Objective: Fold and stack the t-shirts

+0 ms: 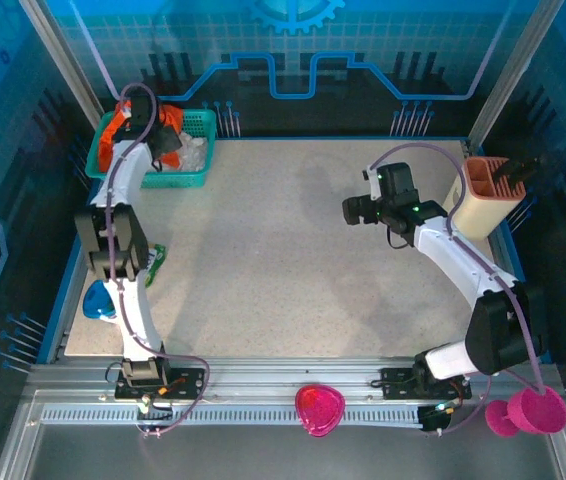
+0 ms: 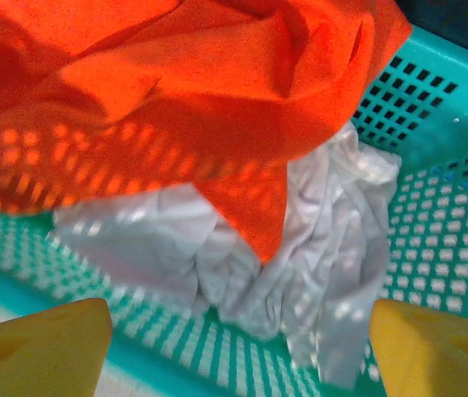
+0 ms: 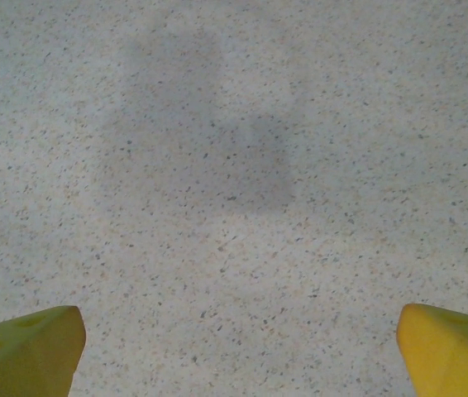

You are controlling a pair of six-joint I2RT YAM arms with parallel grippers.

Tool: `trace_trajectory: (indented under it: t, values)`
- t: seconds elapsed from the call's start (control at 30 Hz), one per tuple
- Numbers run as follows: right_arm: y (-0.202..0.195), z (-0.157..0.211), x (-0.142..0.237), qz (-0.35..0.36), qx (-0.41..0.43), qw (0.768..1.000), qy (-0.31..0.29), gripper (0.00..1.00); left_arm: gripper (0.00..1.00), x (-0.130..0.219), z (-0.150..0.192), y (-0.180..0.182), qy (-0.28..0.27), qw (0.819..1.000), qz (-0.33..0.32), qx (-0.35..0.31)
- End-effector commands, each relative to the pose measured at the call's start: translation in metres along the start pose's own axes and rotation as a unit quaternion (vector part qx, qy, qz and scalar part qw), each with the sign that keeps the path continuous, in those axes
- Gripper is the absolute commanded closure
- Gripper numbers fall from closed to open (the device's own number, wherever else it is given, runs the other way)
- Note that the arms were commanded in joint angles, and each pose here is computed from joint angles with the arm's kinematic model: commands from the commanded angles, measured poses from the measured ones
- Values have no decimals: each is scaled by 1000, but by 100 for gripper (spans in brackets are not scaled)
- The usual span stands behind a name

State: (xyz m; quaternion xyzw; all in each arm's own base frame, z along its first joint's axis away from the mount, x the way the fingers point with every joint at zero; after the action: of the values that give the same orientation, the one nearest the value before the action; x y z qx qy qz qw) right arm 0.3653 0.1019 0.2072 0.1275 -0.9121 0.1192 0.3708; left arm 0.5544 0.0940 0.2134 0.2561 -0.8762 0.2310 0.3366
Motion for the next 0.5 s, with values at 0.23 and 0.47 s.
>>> trace_trajectory:
  t: [0.23,0.47]
  values:
    - [21,6,-12,-38,21,999,31,4,18,-91,-13,5,-11,999,-20,-35]
    - [35,14,-34,-55,28,996,64,14,15,-136,-4,11,3,1000,31,4]
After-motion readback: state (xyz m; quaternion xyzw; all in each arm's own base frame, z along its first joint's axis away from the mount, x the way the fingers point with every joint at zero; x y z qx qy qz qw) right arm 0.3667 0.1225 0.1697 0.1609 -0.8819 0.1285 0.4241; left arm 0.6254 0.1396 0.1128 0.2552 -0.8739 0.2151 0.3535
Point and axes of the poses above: each hand's point on the last joint's axis, 136 mm out from that joint toward the fingers, its own x axis back along the fingers, its own y axis along the line the jaws close on, z = x × y, the point moved 4 cm from there along x, back along the fingers, and after that the axes turned 10 degrees about x, right-handed, at the moved point
